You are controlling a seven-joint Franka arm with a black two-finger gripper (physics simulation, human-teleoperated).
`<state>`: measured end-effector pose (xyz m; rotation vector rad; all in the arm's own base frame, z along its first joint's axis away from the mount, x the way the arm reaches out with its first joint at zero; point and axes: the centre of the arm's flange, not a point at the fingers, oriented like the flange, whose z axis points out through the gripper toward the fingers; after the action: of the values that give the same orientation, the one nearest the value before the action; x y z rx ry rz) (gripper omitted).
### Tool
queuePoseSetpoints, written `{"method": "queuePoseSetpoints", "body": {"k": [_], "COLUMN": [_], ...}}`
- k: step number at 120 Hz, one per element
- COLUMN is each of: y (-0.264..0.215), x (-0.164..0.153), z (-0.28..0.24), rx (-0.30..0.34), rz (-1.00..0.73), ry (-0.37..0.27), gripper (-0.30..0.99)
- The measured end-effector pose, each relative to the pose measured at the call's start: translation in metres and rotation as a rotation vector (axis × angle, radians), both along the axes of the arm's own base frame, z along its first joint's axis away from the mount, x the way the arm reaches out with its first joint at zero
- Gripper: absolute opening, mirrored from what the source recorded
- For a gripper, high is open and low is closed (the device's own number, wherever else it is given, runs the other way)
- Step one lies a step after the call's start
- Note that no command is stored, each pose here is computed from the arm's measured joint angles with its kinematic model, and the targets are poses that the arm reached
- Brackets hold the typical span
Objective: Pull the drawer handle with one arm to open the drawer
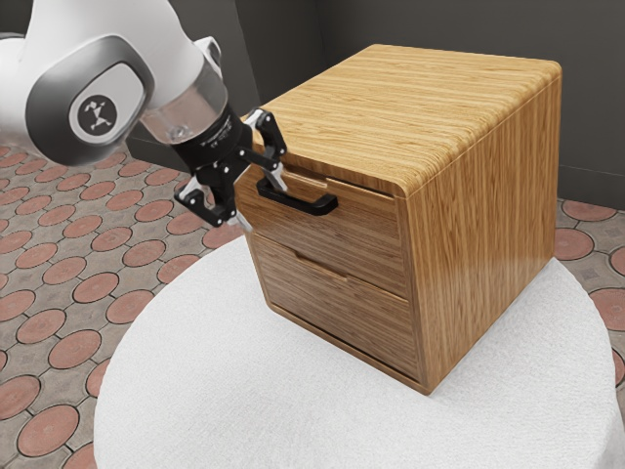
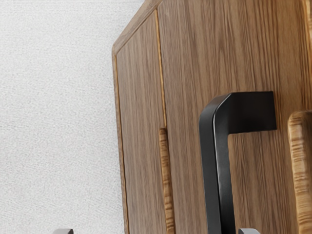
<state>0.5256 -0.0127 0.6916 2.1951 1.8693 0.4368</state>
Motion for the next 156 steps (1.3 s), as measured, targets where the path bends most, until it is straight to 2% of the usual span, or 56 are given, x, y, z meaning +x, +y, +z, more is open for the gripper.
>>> {"method": "queuePoseSetpoints", "body": {"k": [40, 70, 117, 140, 156], "y": [0.005, 0.007, 0.008, 0.01, 0.012], "x": [0.012, 0.019, 0.021, 0.02, 0.02], "z": [-0.001, -0.013, -0.018, -0.017, -0.016], "rx": [0.008, 0.013, 0.017, 0.04, 0.058], "rz": [-0.007, -0.016, -0.028, -0.041, -0.049], "ry": [-0.001, 0.021, 0.031, 0.03, 0.03], "gripper": [0.41, 0.41, 0.4, 0.15, 0.02]}}
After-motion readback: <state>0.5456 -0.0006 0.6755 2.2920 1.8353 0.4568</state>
